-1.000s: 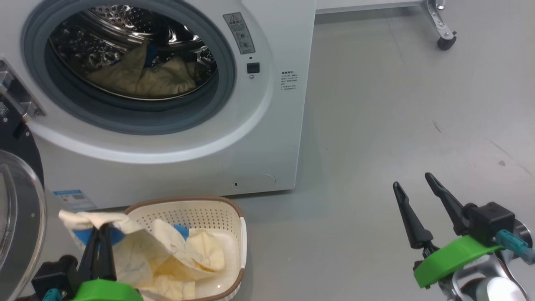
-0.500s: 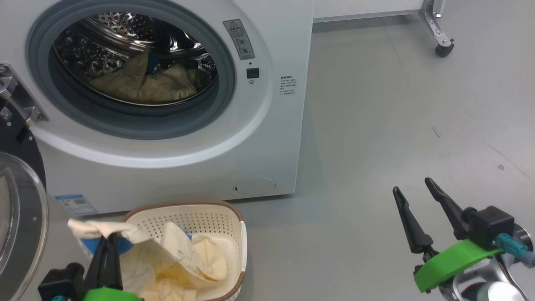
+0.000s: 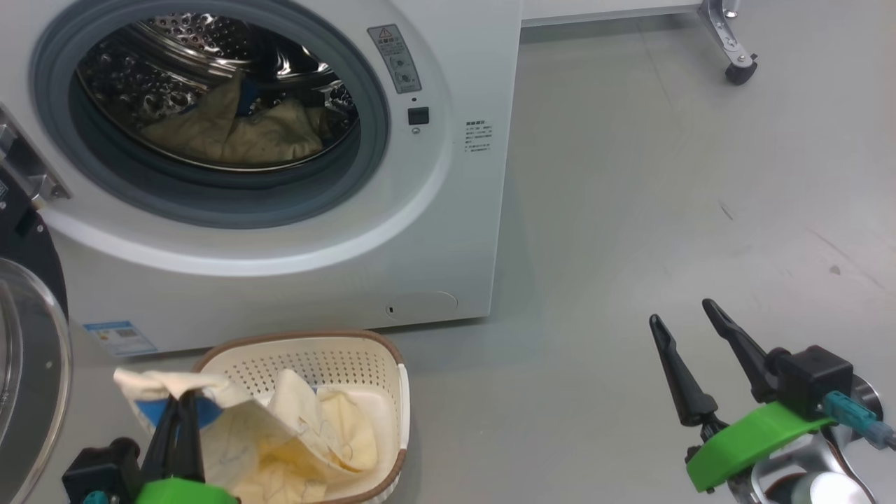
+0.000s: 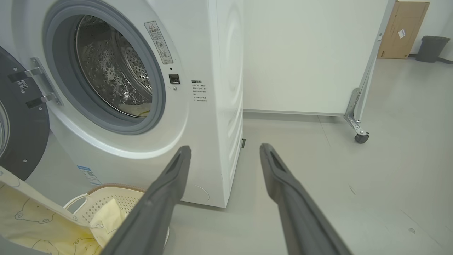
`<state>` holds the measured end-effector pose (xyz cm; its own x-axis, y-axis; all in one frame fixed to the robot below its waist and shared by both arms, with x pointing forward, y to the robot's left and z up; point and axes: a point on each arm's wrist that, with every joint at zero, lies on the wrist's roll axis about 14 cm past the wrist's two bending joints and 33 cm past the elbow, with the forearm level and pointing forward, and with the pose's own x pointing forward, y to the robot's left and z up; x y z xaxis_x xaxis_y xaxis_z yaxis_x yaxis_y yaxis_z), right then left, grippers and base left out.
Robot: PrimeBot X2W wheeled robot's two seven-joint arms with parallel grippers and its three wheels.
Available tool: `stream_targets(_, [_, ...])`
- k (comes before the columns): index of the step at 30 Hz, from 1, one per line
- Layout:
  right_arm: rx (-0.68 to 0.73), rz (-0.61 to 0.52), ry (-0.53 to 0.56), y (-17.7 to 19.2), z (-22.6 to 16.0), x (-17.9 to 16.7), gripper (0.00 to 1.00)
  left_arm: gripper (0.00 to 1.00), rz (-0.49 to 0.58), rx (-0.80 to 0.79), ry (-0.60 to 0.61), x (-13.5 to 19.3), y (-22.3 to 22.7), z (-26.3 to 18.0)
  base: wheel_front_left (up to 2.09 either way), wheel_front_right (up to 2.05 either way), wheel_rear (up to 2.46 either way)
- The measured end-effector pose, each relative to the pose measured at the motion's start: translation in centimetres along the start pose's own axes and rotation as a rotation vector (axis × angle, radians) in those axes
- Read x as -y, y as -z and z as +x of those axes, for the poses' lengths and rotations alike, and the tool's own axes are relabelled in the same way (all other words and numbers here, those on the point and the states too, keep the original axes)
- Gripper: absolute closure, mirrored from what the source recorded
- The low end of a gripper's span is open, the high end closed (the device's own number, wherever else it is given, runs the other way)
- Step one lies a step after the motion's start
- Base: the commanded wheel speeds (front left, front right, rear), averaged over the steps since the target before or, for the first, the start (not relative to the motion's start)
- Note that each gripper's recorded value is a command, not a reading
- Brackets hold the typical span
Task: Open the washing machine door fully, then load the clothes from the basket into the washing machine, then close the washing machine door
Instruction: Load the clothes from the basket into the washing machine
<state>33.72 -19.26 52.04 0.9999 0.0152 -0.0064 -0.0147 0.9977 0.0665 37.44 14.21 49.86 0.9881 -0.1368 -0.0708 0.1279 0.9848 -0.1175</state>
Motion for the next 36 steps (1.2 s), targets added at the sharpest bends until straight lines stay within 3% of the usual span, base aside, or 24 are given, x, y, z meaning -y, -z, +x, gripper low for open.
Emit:
stream_targets(15, [-0.041, 0.034, 0.033, 2.1, 0.9, 0.8, 0.00, 1.00, -0.033, -0.083, 0.090, 1.5, 1.8, 7.9, 0.00, 0.00, 0.00])
stream_targets(36, [-0.129, 0.058, 0.164, 7.6, 3.6, 4.9, 0.00, 1.00, -0.027, -0.238, 0.255, 3.8, 4.5, 27.7, 0.00, 0.00, 0.00])
